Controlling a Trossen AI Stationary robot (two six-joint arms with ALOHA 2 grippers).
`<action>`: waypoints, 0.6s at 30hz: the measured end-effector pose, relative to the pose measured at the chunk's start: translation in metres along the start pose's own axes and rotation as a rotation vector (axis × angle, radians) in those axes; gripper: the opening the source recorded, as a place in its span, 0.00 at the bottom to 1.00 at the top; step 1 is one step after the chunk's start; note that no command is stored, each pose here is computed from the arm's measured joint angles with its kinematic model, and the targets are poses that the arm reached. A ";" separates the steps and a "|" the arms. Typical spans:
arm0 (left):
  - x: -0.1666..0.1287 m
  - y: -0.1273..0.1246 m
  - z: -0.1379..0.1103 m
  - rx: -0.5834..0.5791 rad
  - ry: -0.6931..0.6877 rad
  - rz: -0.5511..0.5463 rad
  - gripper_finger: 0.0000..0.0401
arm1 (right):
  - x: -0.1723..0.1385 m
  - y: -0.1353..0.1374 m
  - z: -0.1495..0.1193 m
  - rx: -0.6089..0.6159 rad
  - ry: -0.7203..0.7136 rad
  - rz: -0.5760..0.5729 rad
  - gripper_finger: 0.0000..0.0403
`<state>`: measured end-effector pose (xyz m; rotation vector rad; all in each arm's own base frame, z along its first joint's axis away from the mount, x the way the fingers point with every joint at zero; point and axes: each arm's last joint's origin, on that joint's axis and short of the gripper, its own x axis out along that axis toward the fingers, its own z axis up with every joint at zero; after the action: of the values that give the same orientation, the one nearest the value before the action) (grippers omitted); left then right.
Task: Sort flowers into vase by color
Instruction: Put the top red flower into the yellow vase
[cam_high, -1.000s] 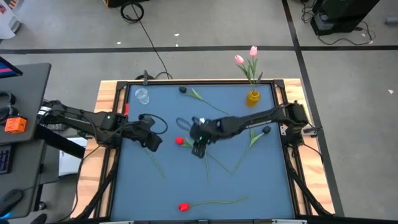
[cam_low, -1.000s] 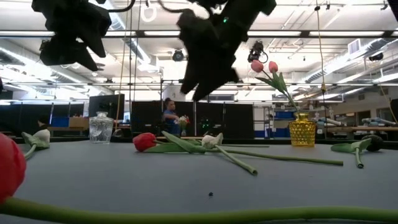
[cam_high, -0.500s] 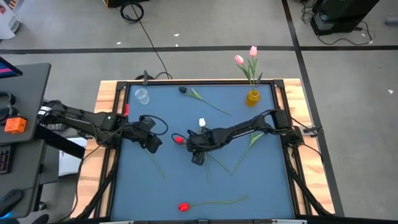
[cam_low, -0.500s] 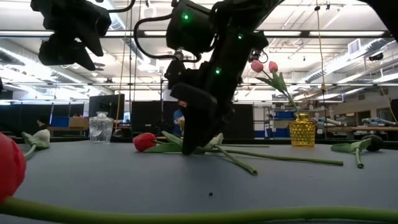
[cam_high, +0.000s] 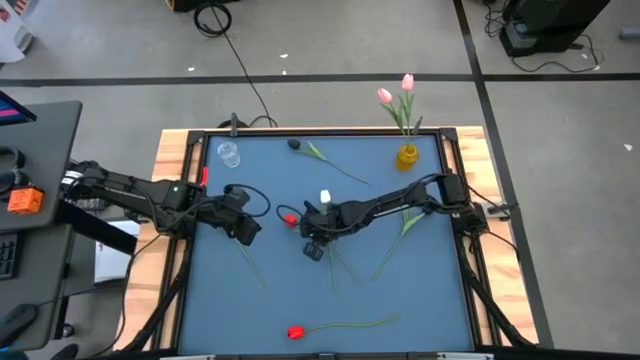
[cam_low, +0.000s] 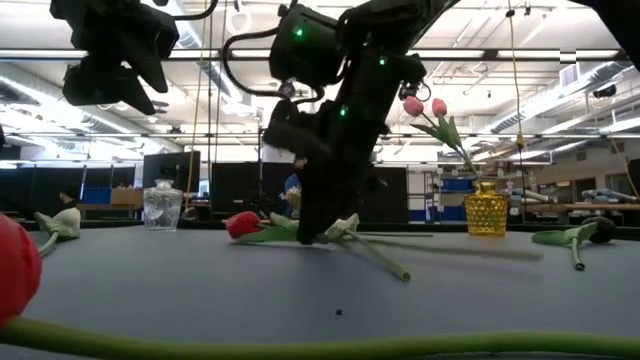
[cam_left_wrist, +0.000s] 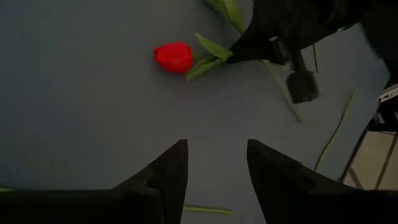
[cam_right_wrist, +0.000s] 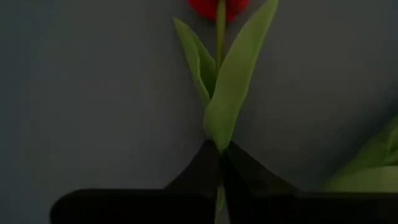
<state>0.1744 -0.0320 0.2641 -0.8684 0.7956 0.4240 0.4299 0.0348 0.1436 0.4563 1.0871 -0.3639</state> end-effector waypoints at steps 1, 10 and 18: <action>0.000 0.000 0.000 0.014 -0.002 0.001 0.42 | -0.007 0.000 0.003 0.018 -0.021 0.001 0.03; 0.001 0.003 0.004 0.103 -0.016 0.015 0.42 | -0.106 -0.004 0.031 0.154 -0.419 -0.110 0.02; 0.000 -0.007 0.014 0.211 -0.111 -0.080 0.42 | -0.159 0.005 0.043 0.071 -0.742 -0.164 0.02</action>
<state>0.1851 -0.0247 0.2731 -0.6715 0.6866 0.3086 0.3980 0.0263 0.3051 0.2559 0.3884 -0.6548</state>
